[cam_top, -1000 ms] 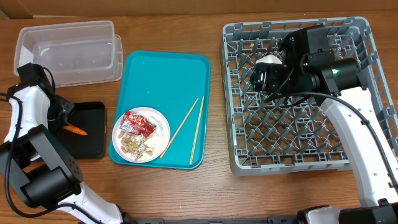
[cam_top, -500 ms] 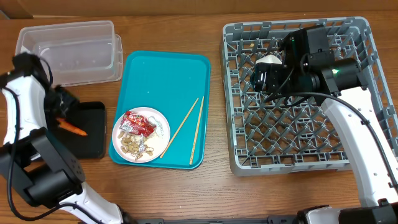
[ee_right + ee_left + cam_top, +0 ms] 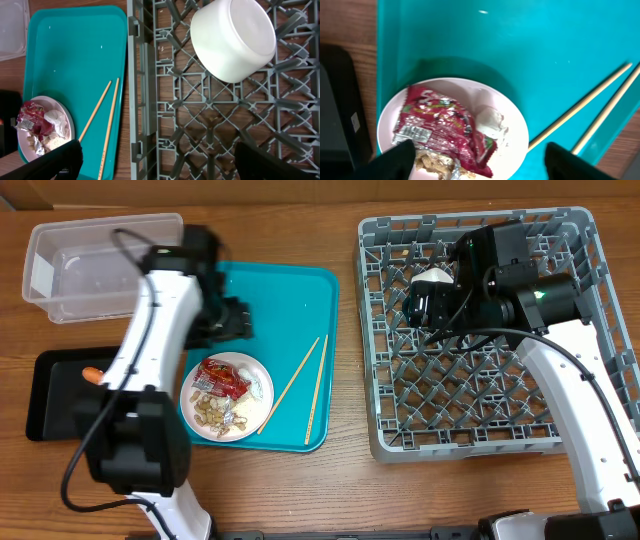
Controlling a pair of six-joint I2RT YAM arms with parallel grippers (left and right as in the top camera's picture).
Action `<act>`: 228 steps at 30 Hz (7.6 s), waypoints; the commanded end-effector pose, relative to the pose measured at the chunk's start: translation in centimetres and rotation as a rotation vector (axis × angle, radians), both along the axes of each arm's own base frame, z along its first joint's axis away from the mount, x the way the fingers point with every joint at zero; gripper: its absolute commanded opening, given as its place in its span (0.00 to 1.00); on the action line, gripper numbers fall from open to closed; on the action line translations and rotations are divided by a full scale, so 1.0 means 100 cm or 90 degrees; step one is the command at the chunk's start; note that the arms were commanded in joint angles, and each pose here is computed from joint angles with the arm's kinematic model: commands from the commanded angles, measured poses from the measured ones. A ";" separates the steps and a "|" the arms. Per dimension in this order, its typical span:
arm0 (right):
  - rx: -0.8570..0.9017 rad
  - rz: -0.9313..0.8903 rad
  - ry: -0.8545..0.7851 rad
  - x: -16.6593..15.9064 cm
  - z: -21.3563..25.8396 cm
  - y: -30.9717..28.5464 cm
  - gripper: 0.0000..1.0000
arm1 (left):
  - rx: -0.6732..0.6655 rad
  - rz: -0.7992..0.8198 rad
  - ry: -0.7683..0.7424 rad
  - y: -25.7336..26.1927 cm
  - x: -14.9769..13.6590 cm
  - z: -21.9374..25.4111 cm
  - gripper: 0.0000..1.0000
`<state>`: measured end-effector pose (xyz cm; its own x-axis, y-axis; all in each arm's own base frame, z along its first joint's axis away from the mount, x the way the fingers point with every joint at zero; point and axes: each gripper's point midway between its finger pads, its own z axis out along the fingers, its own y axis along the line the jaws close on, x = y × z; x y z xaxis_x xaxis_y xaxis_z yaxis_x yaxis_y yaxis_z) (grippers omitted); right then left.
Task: Sort waste into correct bins and load items into the dishwasher
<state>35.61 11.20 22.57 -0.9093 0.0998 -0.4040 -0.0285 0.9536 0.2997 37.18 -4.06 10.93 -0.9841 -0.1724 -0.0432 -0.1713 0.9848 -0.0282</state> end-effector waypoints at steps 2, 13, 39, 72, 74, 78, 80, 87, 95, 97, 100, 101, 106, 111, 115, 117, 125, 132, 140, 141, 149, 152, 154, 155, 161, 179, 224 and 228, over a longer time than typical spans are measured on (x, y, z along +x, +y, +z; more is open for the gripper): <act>-0.015 -0.001 -0.012 -0.001 0.005 -0.003 1.00 | 0.132 -0.088 -0.011 -0.008 -0.009 0.001 0.86; -0.035 -0.010 0.006 -0.007 0.000 -0.009 1.00 | 0.142 -0.088 0.059 -0.011 -0.042 -0.030 0.81; -0.035 -0.010 0.007 -0.007 0.000 -0.009 1.00 | 0.115 -0.089 0.087 -0.016 -0.058 -0.057 0.04; -0.035 -0.012 0.011 -0.008 -0.001 -0.010 1.00 | 0.121 0.186 -0.427 0.141 0.140 0.118 0.47; -0.035 -0.012 0.011 -0.008 -0.001 -0.010 1.00 | 0.122 0.194 -0.425 0.148 0.142 0.114 0.51; -0.035 -0.012 0.011 -0.008 -0.001 -0.010 1.00 | 0.112 0.193 -0.410 0.148 0.138 0.109 0.59; -0.035 -0.012 0.011 -0.008 -0.001 -0.010 1.00 | 0.079 0.179 -0.394 0.138 0.133 0.106 0.59; -0.035 -0.012 0.011 -0.008 -0.001 -0.010 1.00 | -0.157 0.093 -0.175 0.041 0.071 0.068 0.58; -0.035 -0.012 0.011 -0.008 -0.001 -0.010 1.00 | -0.104 0.023 0.033 -0.011 0.008 0.021 0.62; -0.036 -0.012 0.012 -0.009 -0.001 -0.010 1.00 | -0.102 0.013 0.062 -0.023 0.000 0.007 0.62; -0.037 -0.012 0.017 -0.010 -0.002 -0.010 1.00 | -0.092 0.020 0.110 -0.036 -0.012 -0.014 0.62; -0.037 -0.011 0.018 -0.011 -0.002 -0.010 1.00 | -0.087 0.026 0.124 -0.037 -0.016 -0.020 0.61; -0.038 -0.011 0.021 -0.012 -0.002 -0.010 1.00 | -0.039 0.075 0.167 -0.029 -0.034 -0.043 0.62; -0.038 -0.011 0.020 -0.011 -0.002 -0.010 1.00 | -0.039 0.079 0.165 -0.029 -0.036 -0.059 0.61; -0.038 -0.011 0.020 -0.011 -0.002 -0.010 1.00 | -0.040 0.090 0.159 -0.029 -0.037 -0.075 0.61; -0.038 -0.011 0.021 -0.012 -0.002 -0.011 1.00 | -0.040 0.091 0.159 -0.029 -0.040 -0.082 0.59; -0.038 -0.011 0.021 -0.012 -0.002 -0.011 1.00 | -0.041 0.090 0.148 -0.029 -0.036 -0.086 0.45; -0.038 -0.011 0.022 -0.012 -0.003 -0.011 1.00 | -0.044 0.089 0.138 -0.030 -0.033 -0.087 0.20; -0.039 -0.011 0.025 -0.013 -0.003 -0.011 1.00 | -0.051 0.096 0.122 -0.026 -0.022 -0.077 0.04; -0.039 -0.011 0.025 -0.013 -0.003 -0.011 1.00 | -0.053 0.100 0.114 -0.024 -0.018 -0.071 0.04; -0.039 -0.011 0.025 -0.013 -0.003 -0.011 1.00 | -0.076 0.129 -0.061 0.020 0.060 0.021 0.04; -0.039 -0.011 0.025 -0.013 -0.003 -0.011 1.00 | -0.062 0.172 -0.169 0.059 0.093 0.065 0.04; -0.039 -0.011 0.025 -0.013 -0.003 -0.011 1.00 | -0.042 0.200 -0.241 0.086 0.112 0.089 0.04; -0.039 -0.011 0.025 -0.013 -0.003 -0.011 1.00 | -0.031 0.217 -0.281 0.102 0.122 0.100 0.05; -0.038 -0.012 0.025 -0.013 -0.003 -0.011 1.00 | 0.002 0.283 -0.386 0.167 0.147 0.117 0.11; -0.036 -0.014 0.020 -0.011 -0.002 -0.010 1.00 | -0.127 0.162 -0.190 0.100 0.094 0.080 0.46; -0.063 0.043 0.255 -0.062 -0.189 0.199 0.55 | 0.013 0.098 0.013 0.068 0.023 0.062 0.61; -0.080 0.044 0.274 -0.067 -0.206 0.200 0.55 | 0.013 0.098 0.013 0.068 0.023 0.062 0.61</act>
